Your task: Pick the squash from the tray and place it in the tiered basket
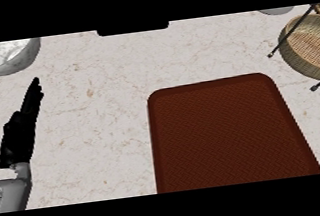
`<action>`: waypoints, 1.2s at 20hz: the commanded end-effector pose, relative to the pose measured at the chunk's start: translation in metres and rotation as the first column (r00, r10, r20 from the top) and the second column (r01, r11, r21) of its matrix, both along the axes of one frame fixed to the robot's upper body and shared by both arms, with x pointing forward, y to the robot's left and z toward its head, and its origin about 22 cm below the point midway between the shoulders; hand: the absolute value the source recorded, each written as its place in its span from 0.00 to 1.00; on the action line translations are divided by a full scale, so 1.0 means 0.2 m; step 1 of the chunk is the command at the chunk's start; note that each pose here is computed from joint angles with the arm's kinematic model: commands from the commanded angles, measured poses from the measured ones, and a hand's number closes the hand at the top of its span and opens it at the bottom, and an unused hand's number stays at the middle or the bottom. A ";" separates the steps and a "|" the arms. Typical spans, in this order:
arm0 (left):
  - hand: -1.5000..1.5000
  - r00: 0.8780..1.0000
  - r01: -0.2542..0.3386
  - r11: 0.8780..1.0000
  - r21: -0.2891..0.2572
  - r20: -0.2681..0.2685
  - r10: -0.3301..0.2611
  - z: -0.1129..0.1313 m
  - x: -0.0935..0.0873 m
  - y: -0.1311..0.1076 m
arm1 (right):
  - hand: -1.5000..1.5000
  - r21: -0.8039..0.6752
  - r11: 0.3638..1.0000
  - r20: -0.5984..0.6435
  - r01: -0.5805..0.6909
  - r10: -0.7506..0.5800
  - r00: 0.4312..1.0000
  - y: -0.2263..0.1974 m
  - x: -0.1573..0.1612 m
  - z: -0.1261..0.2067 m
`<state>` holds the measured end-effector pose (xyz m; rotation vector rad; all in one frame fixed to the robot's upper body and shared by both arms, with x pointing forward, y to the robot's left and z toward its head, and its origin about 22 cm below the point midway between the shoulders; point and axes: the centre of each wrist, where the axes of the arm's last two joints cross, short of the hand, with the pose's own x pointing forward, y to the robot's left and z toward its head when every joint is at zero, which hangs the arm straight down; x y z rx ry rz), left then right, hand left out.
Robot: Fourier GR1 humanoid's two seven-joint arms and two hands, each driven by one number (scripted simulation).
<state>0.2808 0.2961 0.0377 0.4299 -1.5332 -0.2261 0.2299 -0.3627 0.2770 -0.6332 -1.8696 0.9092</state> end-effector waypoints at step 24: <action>0.50 0.999 0.035 0.999 -0.001 0.016 -0.035 -0.03 -0.01 -0.07 | 1.00 -0.352 0.924 0.110 0.149 -0.117 0.987 -0.44 0.67 -0.15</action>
